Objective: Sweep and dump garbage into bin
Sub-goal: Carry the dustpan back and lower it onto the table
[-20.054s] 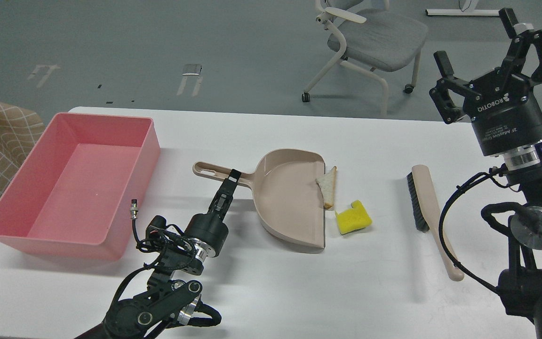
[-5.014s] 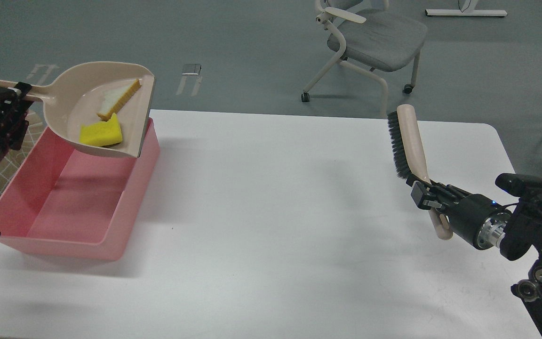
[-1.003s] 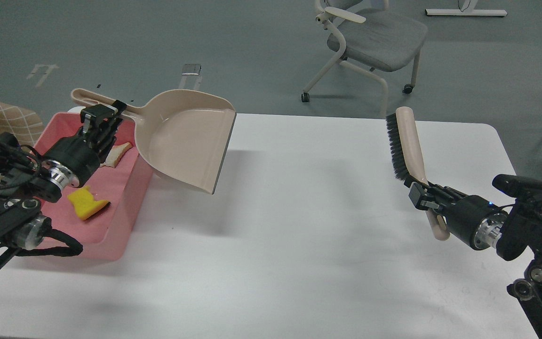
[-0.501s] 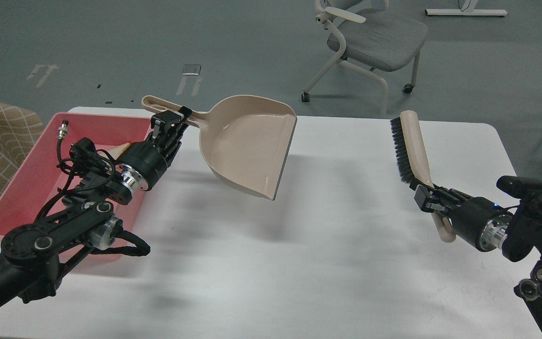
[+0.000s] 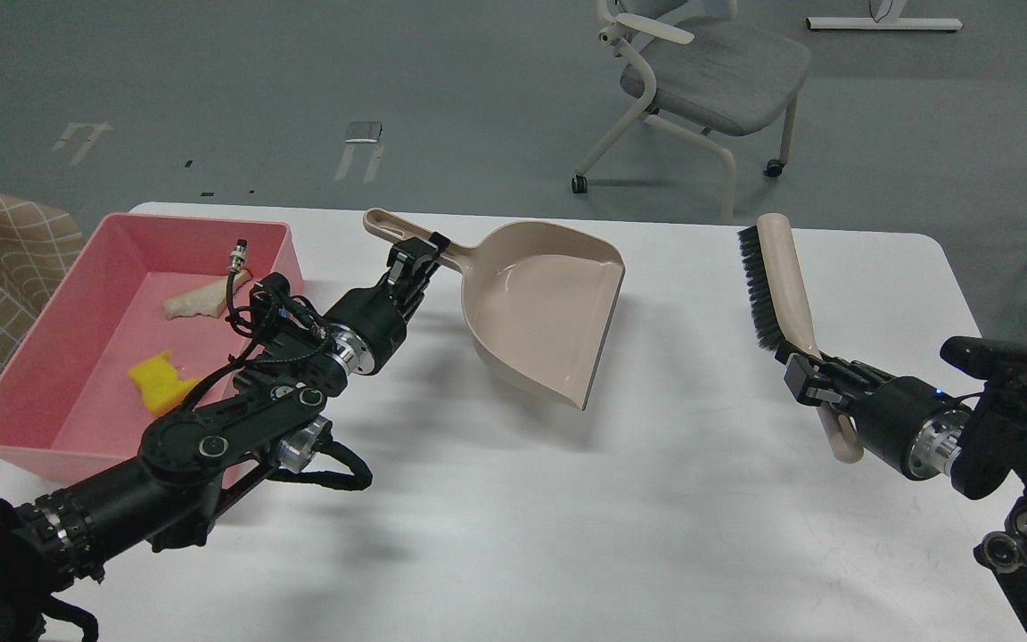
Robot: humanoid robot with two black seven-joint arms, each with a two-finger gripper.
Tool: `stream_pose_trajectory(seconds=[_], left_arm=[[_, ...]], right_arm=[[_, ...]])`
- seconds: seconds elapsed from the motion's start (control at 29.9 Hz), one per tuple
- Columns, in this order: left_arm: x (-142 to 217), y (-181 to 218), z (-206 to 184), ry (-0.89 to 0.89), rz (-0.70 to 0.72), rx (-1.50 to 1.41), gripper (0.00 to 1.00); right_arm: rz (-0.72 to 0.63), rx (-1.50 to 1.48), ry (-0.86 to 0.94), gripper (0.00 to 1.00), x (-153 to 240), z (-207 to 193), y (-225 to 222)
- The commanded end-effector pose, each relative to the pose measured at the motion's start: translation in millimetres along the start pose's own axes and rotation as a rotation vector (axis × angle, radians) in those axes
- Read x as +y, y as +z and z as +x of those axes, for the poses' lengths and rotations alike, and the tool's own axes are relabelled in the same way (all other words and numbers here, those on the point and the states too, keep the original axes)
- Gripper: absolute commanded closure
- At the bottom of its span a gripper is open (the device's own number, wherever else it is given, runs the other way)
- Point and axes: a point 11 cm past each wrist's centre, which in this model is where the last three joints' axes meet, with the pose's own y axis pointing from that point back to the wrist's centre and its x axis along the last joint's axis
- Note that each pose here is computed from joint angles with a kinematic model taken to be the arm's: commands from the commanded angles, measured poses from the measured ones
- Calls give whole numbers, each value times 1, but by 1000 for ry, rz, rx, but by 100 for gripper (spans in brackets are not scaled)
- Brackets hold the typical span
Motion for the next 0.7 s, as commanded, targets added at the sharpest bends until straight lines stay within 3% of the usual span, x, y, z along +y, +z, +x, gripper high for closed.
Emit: stream_pose_trajectory(seconds=[0.0,0.47,0.67], left_arm=[[-2,0,-8,-4,-4,3,100],[-3,-3,-47,-6,-26,8,100],[-3,-11,-41,9,-25,-52,100]], right_arm=[[-4,-4,-3,79,1,-2,1],[-26,-37,-48,79,5,-26,7],[-42,-42,-63,79,7,-31,12]])
